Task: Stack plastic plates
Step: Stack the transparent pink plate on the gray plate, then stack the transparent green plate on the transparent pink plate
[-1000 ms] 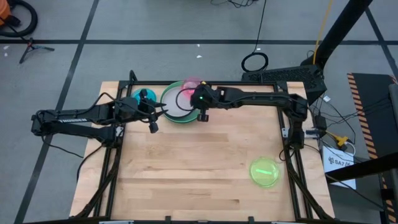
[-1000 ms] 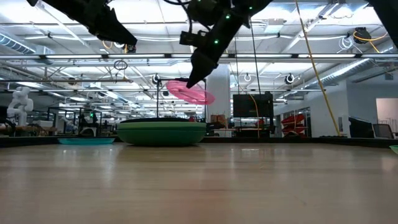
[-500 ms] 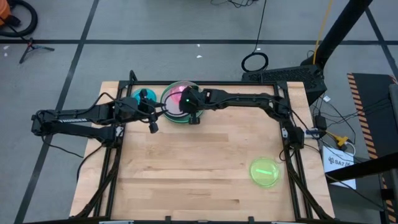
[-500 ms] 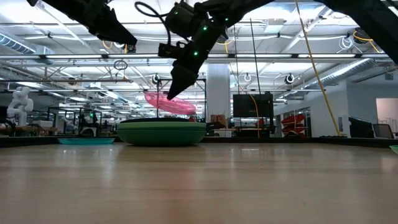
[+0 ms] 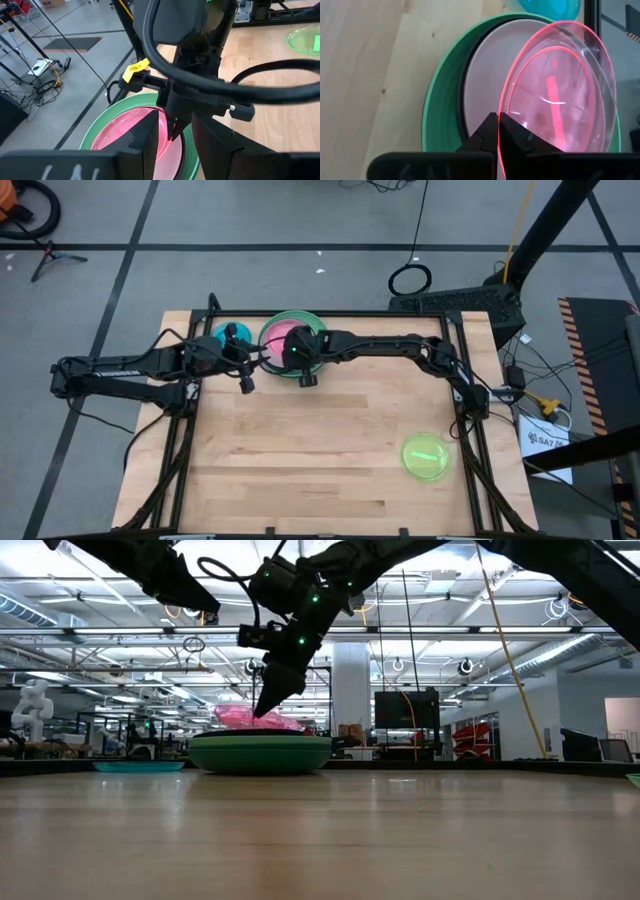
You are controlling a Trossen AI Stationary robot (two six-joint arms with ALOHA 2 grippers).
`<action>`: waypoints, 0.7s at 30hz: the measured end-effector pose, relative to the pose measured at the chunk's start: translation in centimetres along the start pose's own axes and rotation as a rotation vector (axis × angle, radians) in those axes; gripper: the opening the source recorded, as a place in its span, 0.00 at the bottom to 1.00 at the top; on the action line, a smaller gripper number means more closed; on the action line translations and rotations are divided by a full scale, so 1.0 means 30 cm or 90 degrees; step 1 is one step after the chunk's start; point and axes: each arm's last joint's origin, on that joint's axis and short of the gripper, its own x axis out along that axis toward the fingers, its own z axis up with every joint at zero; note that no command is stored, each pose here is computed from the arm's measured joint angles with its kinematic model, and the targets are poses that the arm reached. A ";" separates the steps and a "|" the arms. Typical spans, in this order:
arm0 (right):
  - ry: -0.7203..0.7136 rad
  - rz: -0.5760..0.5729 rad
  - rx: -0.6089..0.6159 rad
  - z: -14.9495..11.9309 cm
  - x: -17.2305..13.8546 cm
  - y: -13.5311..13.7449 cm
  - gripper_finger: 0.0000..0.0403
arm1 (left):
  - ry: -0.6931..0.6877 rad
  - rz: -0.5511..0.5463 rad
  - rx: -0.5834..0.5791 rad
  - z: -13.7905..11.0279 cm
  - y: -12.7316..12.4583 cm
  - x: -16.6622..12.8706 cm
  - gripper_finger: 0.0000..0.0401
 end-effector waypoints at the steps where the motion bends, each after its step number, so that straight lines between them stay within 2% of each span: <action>1: -0.001 -0.001 0.000 0.000 0.001 0.000 0.00 | 0.000 0.000 0.000 0.000 0.000 0.000 0.31; 12: -0.003 -0.003 0.004 0.001 0.001 -0.001 0.04 | 0.000 0.000 -0.001 0.000 0.000 0.000 0.31; 21: -0.003 -0.003 0.049 0.001 0.001 -0.001 0.18 | 0.005 -0.001 -0.002 -0.003 -0.001 0.000 0.31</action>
